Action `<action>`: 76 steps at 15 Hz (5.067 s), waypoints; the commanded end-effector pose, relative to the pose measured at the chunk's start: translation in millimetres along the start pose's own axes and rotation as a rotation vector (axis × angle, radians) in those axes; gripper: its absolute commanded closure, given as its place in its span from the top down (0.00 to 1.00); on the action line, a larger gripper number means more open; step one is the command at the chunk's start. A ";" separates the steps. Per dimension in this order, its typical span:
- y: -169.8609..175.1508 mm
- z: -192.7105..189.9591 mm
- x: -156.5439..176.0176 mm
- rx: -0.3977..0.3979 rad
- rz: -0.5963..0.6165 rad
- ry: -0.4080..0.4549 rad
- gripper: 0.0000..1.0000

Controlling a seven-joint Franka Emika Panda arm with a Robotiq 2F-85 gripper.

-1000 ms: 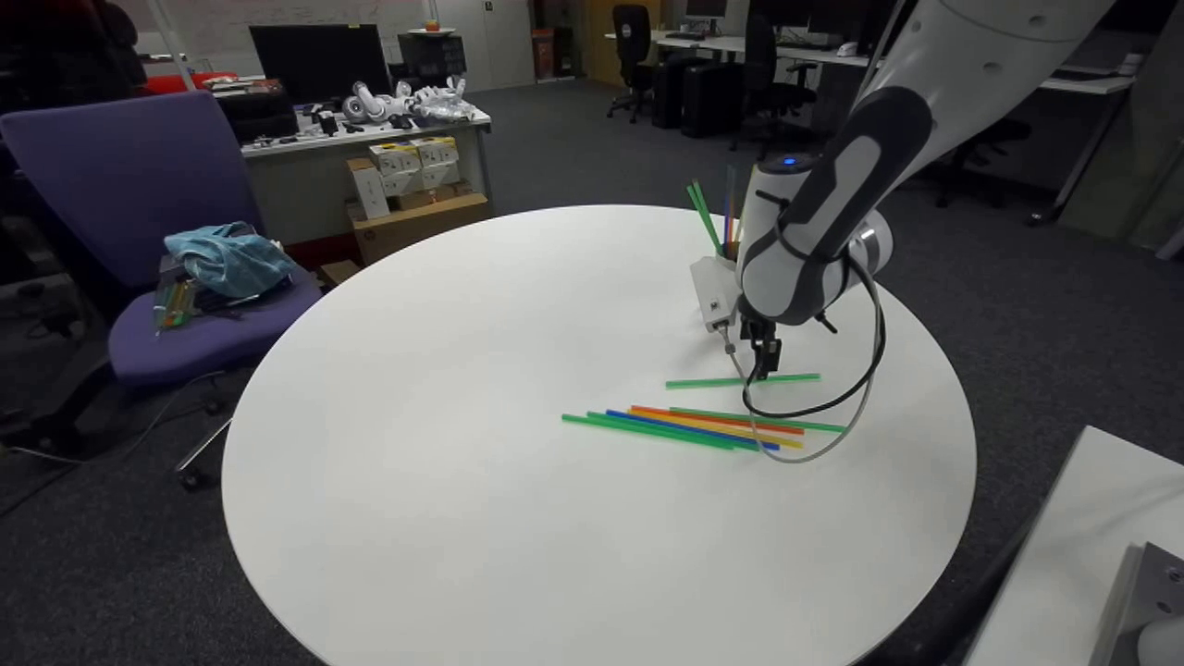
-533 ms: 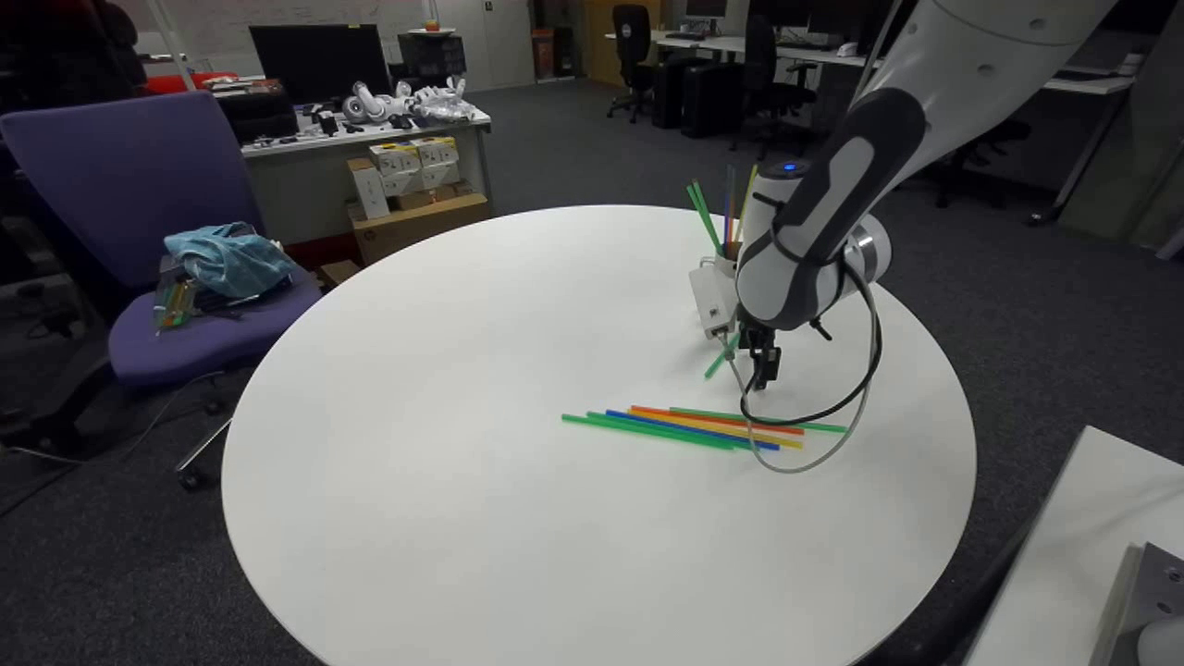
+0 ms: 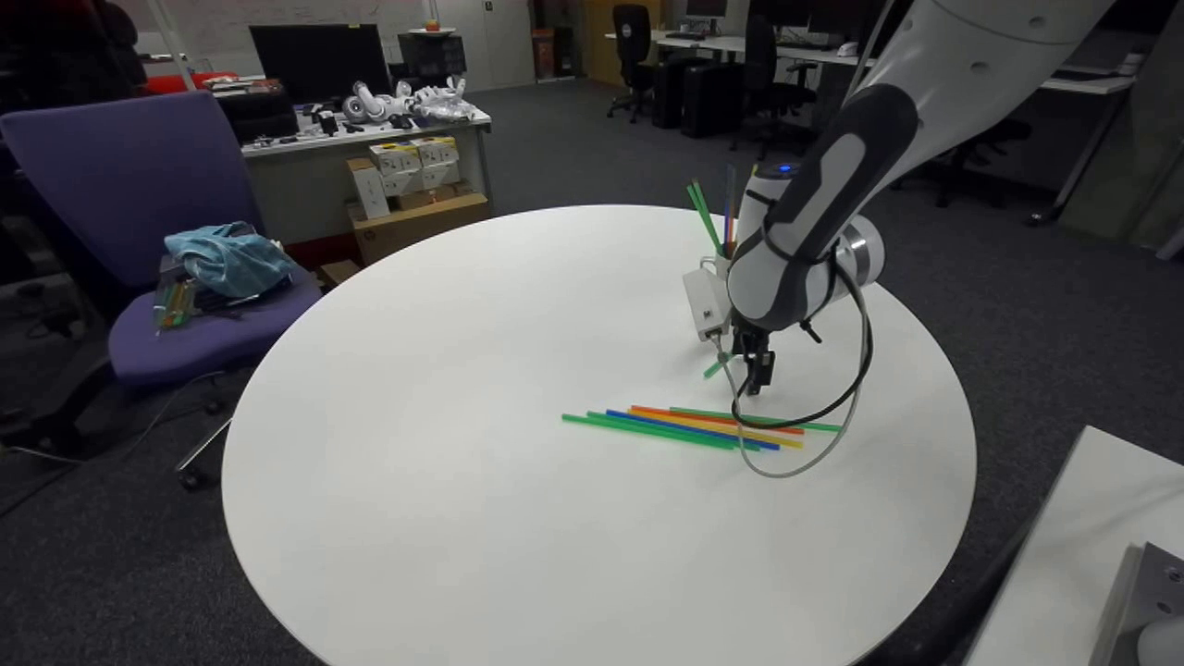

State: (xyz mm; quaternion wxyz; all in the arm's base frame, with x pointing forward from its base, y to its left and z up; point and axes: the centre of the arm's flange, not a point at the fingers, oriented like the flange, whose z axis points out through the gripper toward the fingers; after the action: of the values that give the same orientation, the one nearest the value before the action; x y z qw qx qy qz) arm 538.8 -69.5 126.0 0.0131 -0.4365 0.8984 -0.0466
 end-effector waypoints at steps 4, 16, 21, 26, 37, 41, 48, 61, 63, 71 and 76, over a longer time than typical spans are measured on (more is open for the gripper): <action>-22.5 -29.9 15.5 0.131 0.012 -0.045 1.00; -52.8 9.8 -12.7 -0.165 -0.539 -0.228 1.00; -68.7 15.7 0.5 -0.216 -0.579 -0.176 0.74; -72.6 11.1 3.4 -0.201 -0.517 -0.111 0.35; -29.1 -22.0 -42.5 -0.088 -0.069 0.138 0.00; -6.6 -24.9 -66.4 -0.119 0.031 0.197 0.00; 25.1 -34.0 -99.3 -0.278 0.138 0.086 0.00; 0.6 -61.9 -86.6 -0.183 0.319 -0.018 0.92; -17.1 -75.9 -80.2 -0.066 0.336 -0.043 1.00; -73.8 -136.7 -51.3 0.277 0.507 -0.100 1.00; -98.7 -160.2 -47.1 0.383 0.405 -0.131 1.00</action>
State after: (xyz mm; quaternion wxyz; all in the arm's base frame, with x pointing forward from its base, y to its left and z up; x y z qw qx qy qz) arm 636.9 -89.0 278.1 0.1410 -0.2163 0.9508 -0.1711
